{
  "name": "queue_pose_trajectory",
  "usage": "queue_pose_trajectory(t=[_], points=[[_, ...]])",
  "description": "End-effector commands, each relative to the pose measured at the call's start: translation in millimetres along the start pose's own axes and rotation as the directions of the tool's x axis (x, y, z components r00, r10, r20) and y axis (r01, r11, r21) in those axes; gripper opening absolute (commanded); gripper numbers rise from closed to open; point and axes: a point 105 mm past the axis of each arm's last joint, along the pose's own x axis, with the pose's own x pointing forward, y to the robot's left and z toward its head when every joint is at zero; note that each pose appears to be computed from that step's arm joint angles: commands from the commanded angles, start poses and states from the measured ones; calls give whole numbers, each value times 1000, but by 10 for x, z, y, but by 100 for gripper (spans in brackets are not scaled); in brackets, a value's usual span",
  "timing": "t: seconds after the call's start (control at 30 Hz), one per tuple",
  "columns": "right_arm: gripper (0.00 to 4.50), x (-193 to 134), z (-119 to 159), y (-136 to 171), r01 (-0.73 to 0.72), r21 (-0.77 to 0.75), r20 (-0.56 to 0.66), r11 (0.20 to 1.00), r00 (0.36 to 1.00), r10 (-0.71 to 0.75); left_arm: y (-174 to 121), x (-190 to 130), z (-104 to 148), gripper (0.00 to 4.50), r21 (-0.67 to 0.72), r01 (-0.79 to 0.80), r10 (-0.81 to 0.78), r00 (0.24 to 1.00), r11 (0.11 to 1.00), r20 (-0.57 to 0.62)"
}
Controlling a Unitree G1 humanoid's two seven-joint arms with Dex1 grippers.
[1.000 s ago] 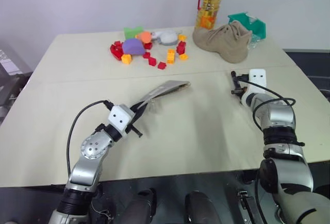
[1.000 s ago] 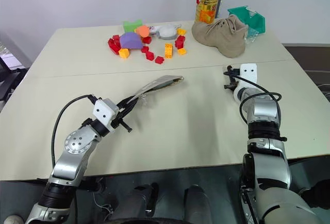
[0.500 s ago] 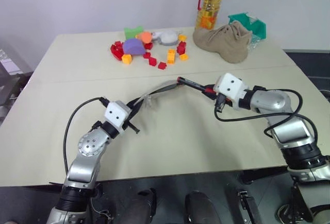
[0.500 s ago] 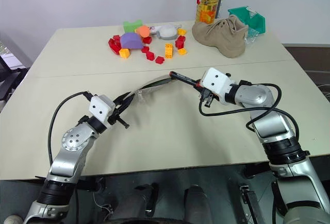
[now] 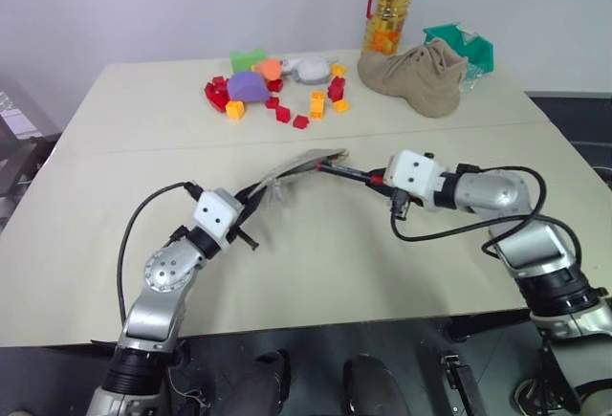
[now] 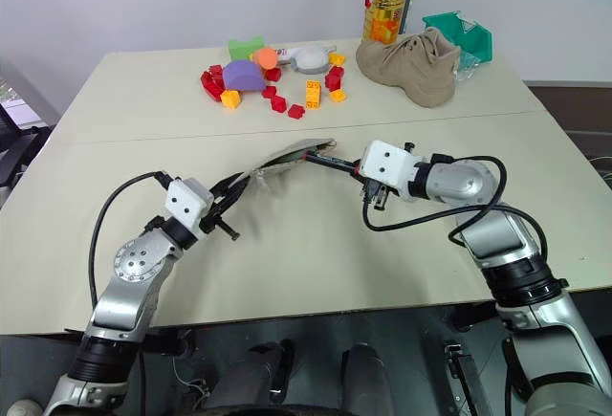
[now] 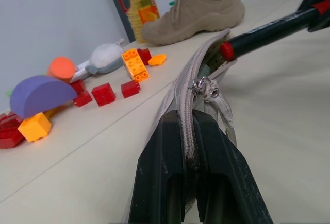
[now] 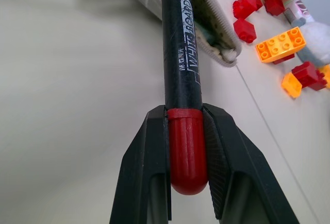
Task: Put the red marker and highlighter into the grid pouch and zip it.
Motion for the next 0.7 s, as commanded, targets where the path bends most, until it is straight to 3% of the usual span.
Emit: queue_pose_trajectory(t=[0.03, 0.3, 0.47, 0.67, 0.7], points=[[34, 10, 201, -66, 2, -134, 23, 991, 1000, 1, -110, 6, 170, 0, 56, 78, -82, 995, 995, 60], [34, 143, 411, 98, -83, -393, 18, 916, 995, 98, -329, 11, 243, 0, 75, 232, -238, 967, 970, 88], [34, 222, 487, 180, -91, -445, 45, 891, 991, 124, -354, 18, 251, 0, 81, 251, -257, 962, 965, 88], [339, 177, 569, 53, -16, -362, 100, 932, 993, 55, -214, 20, 210, 0, 59, 168, -172, 982, 984, 74], [339, 147, 598, 11, 6, -312, 127, 950, 991, 35, -156, 28, 213, 0, 34, 129, -131, 988, 991, 83]])
